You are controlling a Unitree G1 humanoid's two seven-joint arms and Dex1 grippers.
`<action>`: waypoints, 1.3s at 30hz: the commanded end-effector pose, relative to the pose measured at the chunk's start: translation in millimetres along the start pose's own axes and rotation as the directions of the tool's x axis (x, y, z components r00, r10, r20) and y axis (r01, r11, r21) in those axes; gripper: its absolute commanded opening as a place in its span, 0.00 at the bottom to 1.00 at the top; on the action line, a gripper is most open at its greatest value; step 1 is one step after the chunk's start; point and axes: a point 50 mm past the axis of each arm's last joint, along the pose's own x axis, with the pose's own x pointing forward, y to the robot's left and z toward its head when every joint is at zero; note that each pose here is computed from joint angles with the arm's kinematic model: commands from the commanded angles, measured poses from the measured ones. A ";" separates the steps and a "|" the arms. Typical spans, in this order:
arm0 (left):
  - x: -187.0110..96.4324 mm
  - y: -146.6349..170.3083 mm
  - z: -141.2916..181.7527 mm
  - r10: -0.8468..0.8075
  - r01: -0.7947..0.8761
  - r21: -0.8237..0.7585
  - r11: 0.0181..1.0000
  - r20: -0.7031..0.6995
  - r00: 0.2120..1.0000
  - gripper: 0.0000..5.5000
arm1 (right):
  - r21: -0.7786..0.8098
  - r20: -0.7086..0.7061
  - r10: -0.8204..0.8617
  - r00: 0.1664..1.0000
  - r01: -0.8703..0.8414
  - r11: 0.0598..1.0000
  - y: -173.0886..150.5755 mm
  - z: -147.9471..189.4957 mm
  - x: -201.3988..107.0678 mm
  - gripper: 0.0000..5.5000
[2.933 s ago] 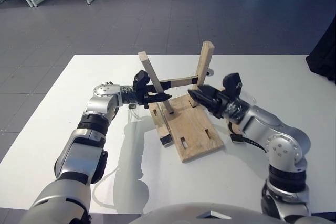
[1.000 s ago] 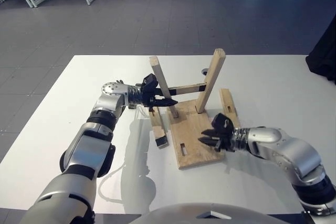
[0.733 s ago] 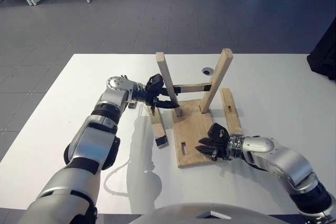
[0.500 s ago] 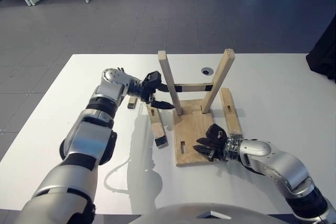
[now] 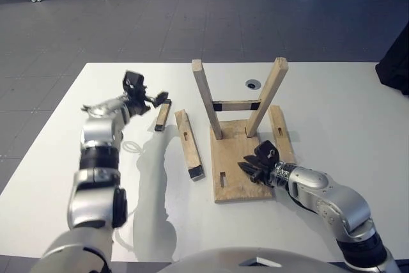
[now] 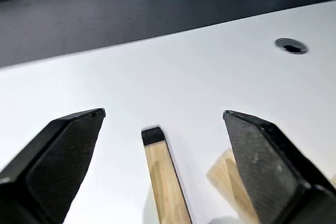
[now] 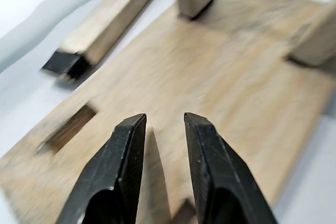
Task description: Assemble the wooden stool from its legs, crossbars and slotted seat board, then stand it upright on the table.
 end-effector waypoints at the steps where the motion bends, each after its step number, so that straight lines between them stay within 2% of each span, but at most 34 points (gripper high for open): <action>1: -39.9 -27.7 -59.9 0.184 -0.204 -0.141 0.969 -0.143 0.973 0.76 | -0.008 0.112 -0.117 0.987 0.118 0.993 -13.9 34.7 -4.2 0.24; 6: -51.9 -28.4 -95.6 0.233 -0.274 -0.104 0.956 -0.298 0.926 0.76 | -0.005 0.111 -0.119 0.987 0.121 0.993 -12.3 37.4 -4.9 0.24; 9: -36.5 -30.7 -111.7 0.176 -0.236 -0.140 0.962 -0.344 0.922 0.76 | -0.008 0.117 -0.111 0.987 0.113 0.994 -12.2 41.8 -4.6 0.24; 14: -8.4 -22.6 -115.6 0.141 -0.190 -0.107 0.976 -0.352 0.925 0.76 | -0.009 0.120 -0.109 0.987 0.111 0.994 -13.5 46.3 -4.7 0.24; 17: -5.9 -18.2 -129.1 0.131 -0.187 -0.106 0.977 -0.398 0.908 0.67 | -0.012 0.122 -0.100 0.988 0.102 0.995 -14.1 49.1 -4.3 0.24; 23: -15.0 -31.6 -167.0 0.046 -0.126 -0.127 0.984 -0.500 0.865 0.48 | 0.003 0.123 -0.095 0.988 0.096 0.995 -14.5 52.2 -4.6 0.24; 27: -13.7 -37.8 -169.0 0.049 -0.109 -0.096 0.989 -0.486 0.873 0.36 | 0.006 0.116 -0.095 0.989 0.095 0.995 -16.1 52.9 -4.9 0.24; 31: -15.7 -42.5 -176.8 0.050 -0.134 -0.136 0.982 -0.496 0.867 0.25 | 0.005 0.113 -0.093 0.989 0.093 0.996 -16.0 53.6 -3.6 0.24; 35: -18.1 -41.4 -178.7 0.086 -0.189 -0.185 0.964 -0.457 0.885 0.24 | 0.006 0.118 -0.095 0.988 0.095 0.995 -16.8 55.3 -3.1 0.24; 37: -17.6 -42.7 -172.5 0.098 -0.195 -0.227 0.954 -0.381 0.920 0.24 | 0.006 0.121 -0.095 0.988 0.095 0.995 -16.3 56.2 -2.6 0.24; 39: -19.4 -51.0 -150.6 0.131 -0.179 -0.309 0.934 -0.168 0.977 0.24 | 0.005 0.130 -0.089 0.988 0.089 0.996 -15.1 58.5 -2.1 0.24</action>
